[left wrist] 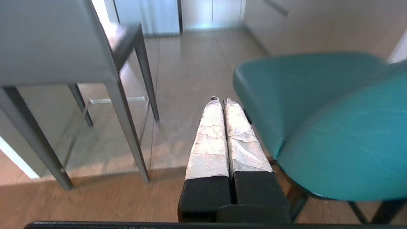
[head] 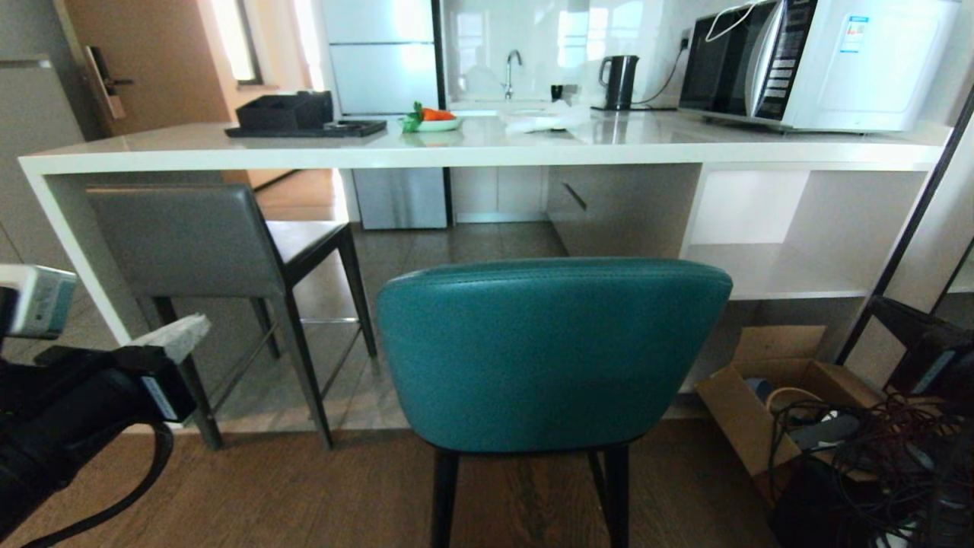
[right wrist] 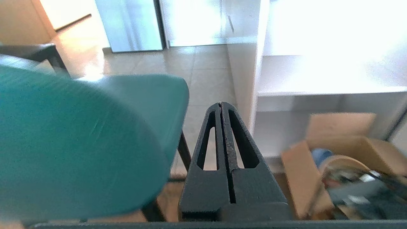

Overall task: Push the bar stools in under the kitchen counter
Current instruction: Push the blue chair back under the dining table

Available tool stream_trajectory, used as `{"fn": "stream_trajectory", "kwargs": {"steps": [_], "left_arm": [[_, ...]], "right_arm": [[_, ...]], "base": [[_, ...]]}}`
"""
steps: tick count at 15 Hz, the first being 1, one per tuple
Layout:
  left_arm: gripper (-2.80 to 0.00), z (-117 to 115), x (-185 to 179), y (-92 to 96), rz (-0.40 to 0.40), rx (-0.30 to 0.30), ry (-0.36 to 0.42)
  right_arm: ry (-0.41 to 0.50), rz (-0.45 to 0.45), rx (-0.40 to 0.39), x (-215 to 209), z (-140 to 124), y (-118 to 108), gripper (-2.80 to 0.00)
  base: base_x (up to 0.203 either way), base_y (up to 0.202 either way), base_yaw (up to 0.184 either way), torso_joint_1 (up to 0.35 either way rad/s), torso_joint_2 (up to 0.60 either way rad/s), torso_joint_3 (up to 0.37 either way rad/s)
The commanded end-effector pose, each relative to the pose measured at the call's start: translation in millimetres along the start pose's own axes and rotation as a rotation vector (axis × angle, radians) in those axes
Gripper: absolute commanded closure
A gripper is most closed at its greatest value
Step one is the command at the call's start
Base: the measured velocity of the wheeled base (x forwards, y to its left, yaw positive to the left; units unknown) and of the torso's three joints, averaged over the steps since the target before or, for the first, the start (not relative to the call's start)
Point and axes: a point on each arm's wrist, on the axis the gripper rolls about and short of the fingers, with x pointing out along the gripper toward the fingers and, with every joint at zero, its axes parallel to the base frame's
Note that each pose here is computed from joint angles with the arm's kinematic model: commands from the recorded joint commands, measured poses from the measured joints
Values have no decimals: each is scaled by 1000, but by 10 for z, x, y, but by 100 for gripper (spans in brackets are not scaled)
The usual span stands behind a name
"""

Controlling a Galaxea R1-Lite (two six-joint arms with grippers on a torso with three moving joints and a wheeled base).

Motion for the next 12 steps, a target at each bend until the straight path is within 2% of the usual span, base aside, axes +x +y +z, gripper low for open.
{"fn": "stream_trajectory", "kwargs": {"steps": [1,4,6,8,12], "left_arm": [[0,-374,452,-13,5,1,113],[0,-644,792,-129,41,5,86],[0,-793,952,-246,69,6,69],[0,-770,1044,-339,70,-3,27],[0,-749,1124,-467,59,-8,3]], "right_arm": [[77,2,10,478,-371,-43,0],[56,16,-4,798,-651,-45,0],[24,39,-8,946,-708,3,0],[12,76,-8,991,-702,91,0],[14,162,-4,1005,-718,334,0]], "base": [[0,0,0,0,0,0],[0,0,0,0,0,0],[0,0,0,0,0,0],[0,0,0,0,0,0],[0,0,0,0,0,0]]}}
